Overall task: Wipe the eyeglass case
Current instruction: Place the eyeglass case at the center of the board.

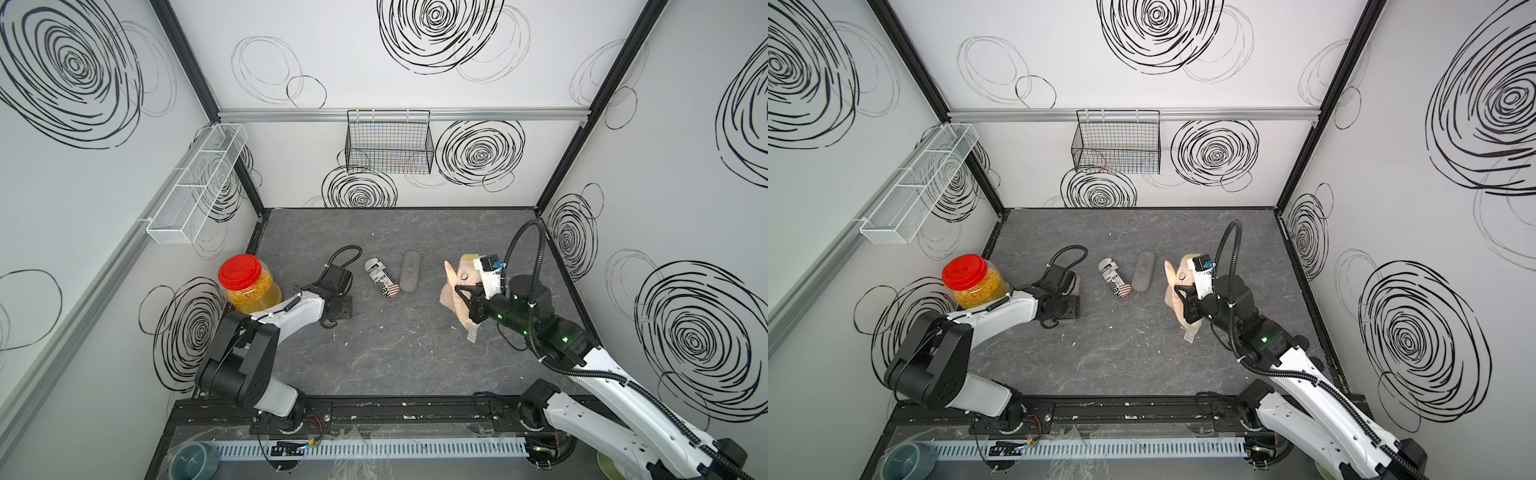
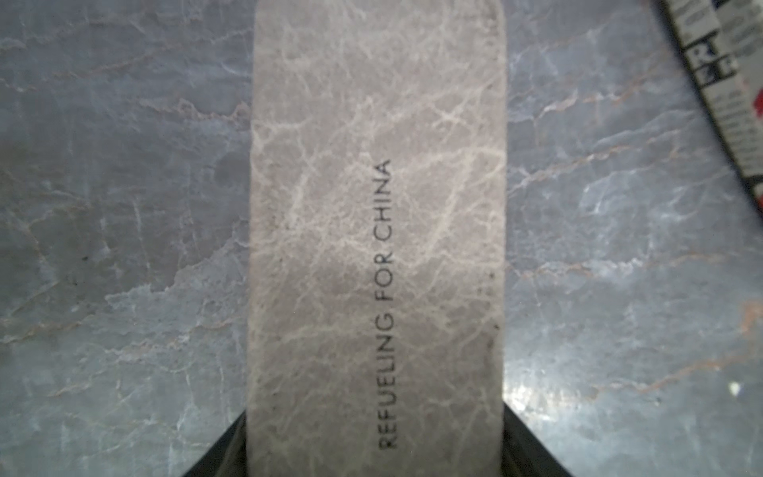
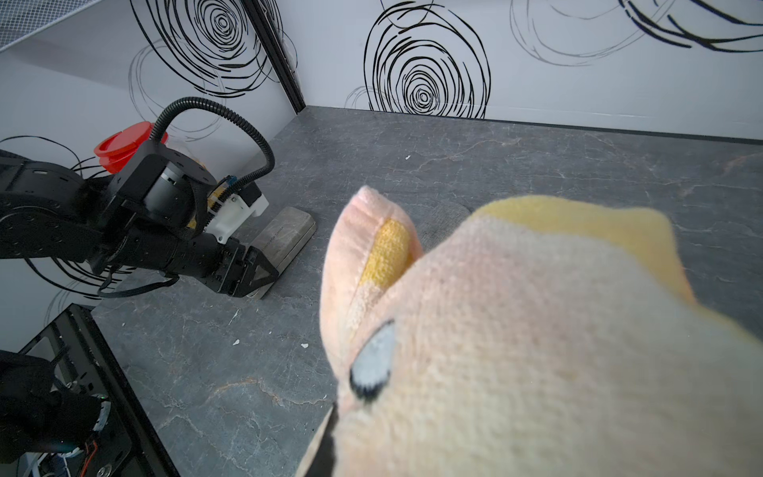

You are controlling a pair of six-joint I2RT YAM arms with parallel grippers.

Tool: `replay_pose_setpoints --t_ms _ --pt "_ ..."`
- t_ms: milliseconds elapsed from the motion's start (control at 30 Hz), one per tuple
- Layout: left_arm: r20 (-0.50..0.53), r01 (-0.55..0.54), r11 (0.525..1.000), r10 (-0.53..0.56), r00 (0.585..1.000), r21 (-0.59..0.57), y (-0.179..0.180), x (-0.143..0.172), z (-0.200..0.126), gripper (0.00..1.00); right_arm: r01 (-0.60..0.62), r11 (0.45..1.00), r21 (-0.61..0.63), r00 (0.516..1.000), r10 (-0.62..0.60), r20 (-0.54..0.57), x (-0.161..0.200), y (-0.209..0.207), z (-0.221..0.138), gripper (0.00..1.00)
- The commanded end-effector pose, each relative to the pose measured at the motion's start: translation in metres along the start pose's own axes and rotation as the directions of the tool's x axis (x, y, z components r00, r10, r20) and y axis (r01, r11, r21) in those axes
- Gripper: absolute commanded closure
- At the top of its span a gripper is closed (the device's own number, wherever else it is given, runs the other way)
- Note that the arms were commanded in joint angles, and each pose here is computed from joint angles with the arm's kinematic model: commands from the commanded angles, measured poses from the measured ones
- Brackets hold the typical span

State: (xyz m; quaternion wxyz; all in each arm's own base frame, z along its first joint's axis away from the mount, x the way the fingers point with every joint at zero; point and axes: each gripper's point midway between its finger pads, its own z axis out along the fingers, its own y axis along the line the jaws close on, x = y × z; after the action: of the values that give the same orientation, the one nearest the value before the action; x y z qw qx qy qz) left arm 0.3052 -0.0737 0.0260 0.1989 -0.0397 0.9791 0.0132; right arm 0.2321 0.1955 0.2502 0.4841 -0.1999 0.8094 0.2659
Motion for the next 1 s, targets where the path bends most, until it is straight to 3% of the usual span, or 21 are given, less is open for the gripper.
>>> replay_pose_setpoints --t_ms 0,267,533,967 --pt "0.036 0.018 1.0 -0.019 0.999 0.011 -0.002 -0.017 -0.006 0.31 0.0 1.0 -0.006 1.0 0.0 0.03 -0.007 0.001 -0.003 0.97" --pt "0.032 0.023 1.0 -0.023 0.999 0.002 -0.011 0.031 -0.028 0.3 -0.003 1.0 -0.01 1.0 0.003 0.026 -0.008 0.001 0.001 0.97" --pt "0.023 0.12 0.992 -0.121 0.992 0.04 -0.003 0.075 -0.04 0.29 -0.003 1.0 -0.017 1.0 0.003 0.025 -0.008 0.002 0.0 0.97" --pt "-0.015 0.085 0.994 -0.084 0.996 0.066 -0.018 0.095 -0.037 0.24 -0.005 1.0 -0.019 1.0 0.005 0.03 -0.008 0.001 0.0 0.97"
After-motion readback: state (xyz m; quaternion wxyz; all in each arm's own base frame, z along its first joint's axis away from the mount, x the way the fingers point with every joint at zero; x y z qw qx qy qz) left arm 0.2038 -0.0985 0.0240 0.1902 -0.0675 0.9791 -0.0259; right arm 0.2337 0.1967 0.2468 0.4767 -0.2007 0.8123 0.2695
